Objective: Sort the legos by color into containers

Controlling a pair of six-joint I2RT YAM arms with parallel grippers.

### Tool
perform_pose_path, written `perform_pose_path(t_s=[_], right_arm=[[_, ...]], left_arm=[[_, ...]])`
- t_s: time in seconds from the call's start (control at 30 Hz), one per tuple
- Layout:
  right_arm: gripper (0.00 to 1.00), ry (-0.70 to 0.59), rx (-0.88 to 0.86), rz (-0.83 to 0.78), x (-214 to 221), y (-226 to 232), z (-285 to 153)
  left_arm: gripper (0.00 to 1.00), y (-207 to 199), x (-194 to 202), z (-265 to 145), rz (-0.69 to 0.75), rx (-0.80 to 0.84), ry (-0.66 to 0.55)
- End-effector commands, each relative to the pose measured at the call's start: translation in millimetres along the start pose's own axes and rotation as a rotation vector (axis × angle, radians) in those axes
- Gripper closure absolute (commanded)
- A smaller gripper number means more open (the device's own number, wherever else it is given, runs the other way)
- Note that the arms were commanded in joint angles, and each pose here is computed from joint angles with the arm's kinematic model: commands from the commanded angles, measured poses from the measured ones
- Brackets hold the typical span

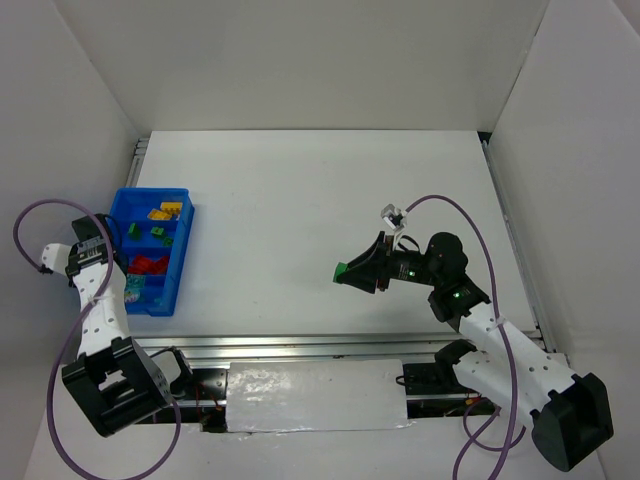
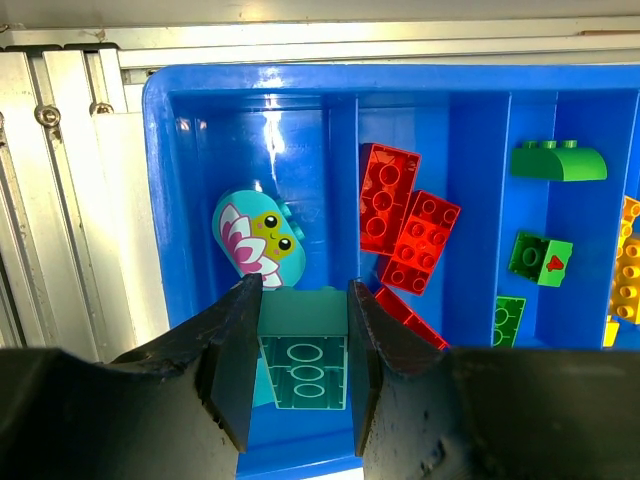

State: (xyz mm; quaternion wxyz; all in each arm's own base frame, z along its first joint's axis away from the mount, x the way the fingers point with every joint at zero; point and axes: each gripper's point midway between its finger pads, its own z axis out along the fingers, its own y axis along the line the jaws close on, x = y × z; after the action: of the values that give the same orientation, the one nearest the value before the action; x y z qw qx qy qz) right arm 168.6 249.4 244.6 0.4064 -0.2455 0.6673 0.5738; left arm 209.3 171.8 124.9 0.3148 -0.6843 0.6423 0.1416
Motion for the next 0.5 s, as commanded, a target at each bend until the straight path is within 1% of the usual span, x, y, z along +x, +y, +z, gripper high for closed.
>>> perform_pose_path(t_s=[0.0,0.07,0.13,0.17,0.27,0.33,0.4,0.43,0.47], right_arm=[[1.0,-0.028,-0.041,-0.052,-8.6,8.9,-0.9],[1.0,-0.023,-0.04,-0.05,-7.8,8.6,-0.7],[1.0,-0.023,-0.04,-0.053,-8.0,9.1,-1.0],[1.0,-0.024,-0.038,-0.053,-7.6,8.8,-1.2],[1.0,-0.024,-0.038,-0.055,-7.9,8.9,-1.2],[1.0,-0.024,-0.035,-0.055,-8.1,7.9,-1.1],[1.0,-0.022,-0.038,-0.052,-7.9,8.3,-0.2],[1.0,-0.023,-0.04,-0.052,-8.2,8.0,-0.3],[1.0,-0.023,-0.041,-0.051,-8.3,8.3,0.0]], left_arm=[[1.0,3.0,-5.8,-2.0,-0.019,-0.007,-0.027],[1.0,2.9,-4.8,-0.4,-0.021,-0.011,-0.022],[0.95,3.7,-1.5,2.0,-0.015,-0.018,-0.01],[0.9,2.8,-0.9,2.1,-0.009,-0.015,-0.007],[0.79,2.3,0.4,3.6,-0.008,-0.015,0.0],[0.8,1.5,0.5,3.6,-0.007,-0.01,0.0],[0.77,1.2,0.0,3.0,-0.012,-0.006,-0.003],[0.72,1.8,0.2,3.3,-0.009,-0.009,-0.002],[0.54,3.8,0.3,3.0,-0.014,-0.02,-0.003]])
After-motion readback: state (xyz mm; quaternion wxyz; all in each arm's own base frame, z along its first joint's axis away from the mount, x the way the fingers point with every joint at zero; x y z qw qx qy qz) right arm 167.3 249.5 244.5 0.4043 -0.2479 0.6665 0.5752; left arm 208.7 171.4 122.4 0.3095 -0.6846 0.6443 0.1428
